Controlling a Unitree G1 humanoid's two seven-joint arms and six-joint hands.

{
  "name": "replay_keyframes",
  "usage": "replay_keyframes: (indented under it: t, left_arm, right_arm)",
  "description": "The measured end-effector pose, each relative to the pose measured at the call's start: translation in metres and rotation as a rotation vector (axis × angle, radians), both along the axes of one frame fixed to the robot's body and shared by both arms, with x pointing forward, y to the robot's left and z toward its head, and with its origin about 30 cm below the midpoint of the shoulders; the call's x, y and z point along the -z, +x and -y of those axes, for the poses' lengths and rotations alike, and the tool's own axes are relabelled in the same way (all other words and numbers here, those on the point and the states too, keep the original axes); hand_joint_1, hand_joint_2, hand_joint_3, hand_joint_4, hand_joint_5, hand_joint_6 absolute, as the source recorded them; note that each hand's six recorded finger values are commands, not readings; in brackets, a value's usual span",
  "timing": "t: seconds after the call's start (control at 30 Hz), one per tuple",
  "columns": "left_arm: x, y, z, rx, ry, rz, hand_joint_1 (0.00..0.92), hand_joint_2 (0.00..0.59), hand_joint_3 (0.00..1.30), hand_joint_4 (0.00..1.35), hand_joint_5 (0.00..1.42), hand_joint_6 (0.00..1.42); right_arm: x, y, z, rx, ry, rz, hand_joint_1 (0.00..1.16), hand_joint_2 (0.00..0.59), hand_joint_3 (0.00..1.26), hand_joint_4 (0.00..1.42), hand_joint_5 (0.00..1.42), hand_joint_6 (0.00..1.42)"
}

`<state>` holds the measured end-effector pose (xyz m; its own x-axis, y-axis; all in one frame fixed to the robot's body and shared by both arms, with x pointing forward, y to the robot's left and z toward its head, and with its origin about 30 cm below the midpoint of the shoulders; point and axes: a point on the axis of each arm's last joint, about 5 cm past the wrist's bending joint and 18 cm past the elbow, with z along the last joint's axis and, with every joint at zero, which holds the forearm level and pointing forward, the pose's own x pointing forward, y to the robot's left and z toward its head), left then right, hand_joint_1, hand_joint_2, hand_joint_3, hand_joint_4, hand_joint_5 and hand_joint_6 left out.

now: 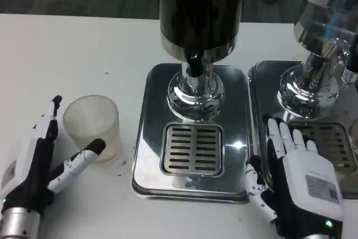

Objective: Grasp the cup under the faucet to collect the drink, then remove the cup.

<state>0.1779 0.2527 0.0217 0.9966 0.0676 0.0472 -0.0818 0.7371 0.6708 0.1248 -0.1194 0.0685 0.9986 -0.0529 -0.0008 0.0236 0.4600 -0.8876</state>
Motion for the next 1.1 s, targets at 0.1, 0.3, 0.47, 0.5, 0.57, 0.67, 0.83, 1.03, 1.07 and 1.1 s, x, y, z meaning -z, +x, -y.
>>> replay_keyframes:
  t: [0.1,0.3,0.47,0.5,0.57,0.67,0.83,1.03,1.07,1.1]
  left_arm:
    - [-0.001,0.004,0.001,0.008,0.005,-0.015,0.065,0.0,0.0,0.0,0.02,0.0]
    - [-0.001,0.009,0.004,0.036,0.01,-0.032,0.091,0.009,0.0,0.0,0.03,0.0]
    - [-0.002,0.013,0.004,0.043,0.008,-0.043,0.118,0.018,0.0,0.0,0.08,0.03]
    - [-0.002,0.012,0.004,0.043,0.007,-0.047,0.13,0.024,0.0,0.0,0.09,0.03]
    - [-0.001,0.012,0.005,0.043,0.003,-0.055,0.145,0.031,0.0,0.0,0.09,0.03]
    - [-0.001,0.014,0.006,0.049,-0.003,-0.054,0.164,0.033,0.0,0.0,0.1,0.04]
    - [-0.002,0.015,0.007,0.059,-0.012,-0.048,0.217,0.057,0.0,0.01,0.2,0.16]
    - [-0.004,0.018,0.008,0.062,-0.035,-0.034,0.236,0.062,0.06,0.14,0.37,0.4]
    - [-0.005,0.019,0.008,0.06,-0.043,-0.02,0.244,0.067,0.11,0.2,0.44,0.52]
    - [-0.005,0.02,0.007,0.063,-0.041,-0.021,0.252,0.071,0.15,0.25,0.5,0.59]
  right_arm:
    - [-0.0001,0.0,-0.0017,0.006,0.009,-0.002,0.1,0.559,0.0,0.0,0.0,0.0]
    - [-0.0002,0.0,-0.003,0.009,0.017,-0.005,0.1,0.56,0.0,0.0,0.0,0.0]
    - [-0.0002,0.0,-0.0028,0.013,0.018,-0.007,0.1,0.561,0.01,0.0,0.0,0.0]
    - [-0.0002,0.0,-0.0027,0.014,0.018,-0.007,0.1,0.561,0.01,0.0,0.0,0.0]
    - [-0.0001,0.0,-0.0027,0.016,0.02,-0.01,0.1,0.561,0.01,0.0,0.0,0.01]
    - [0.0001,0.0,-0.0026,0.019,0.022,-0.013,0.1,0.561,0.01,0.0,0.0,0.03]
    - [0.0003,0.0,-0.0026,0.021,0.029,-0.017,0.1,0.561,0.01,0.0,0.0,0.06]
    - [0.002,0.0,-0.0031,0.024,0.032,-0.035,0.1,0.551,0.01,0.0,0.0,0.08]
    - [0.0032,0.0,-0.0032,0.026,0.03,-0.043,0.1,0.55,0.01,0.0,0.0,0.09]
    - [0.0033,0.0,-0.0035,0.026,0.031,-0.044,0.1,0.55,0.01,0.0,0.0,0.09]
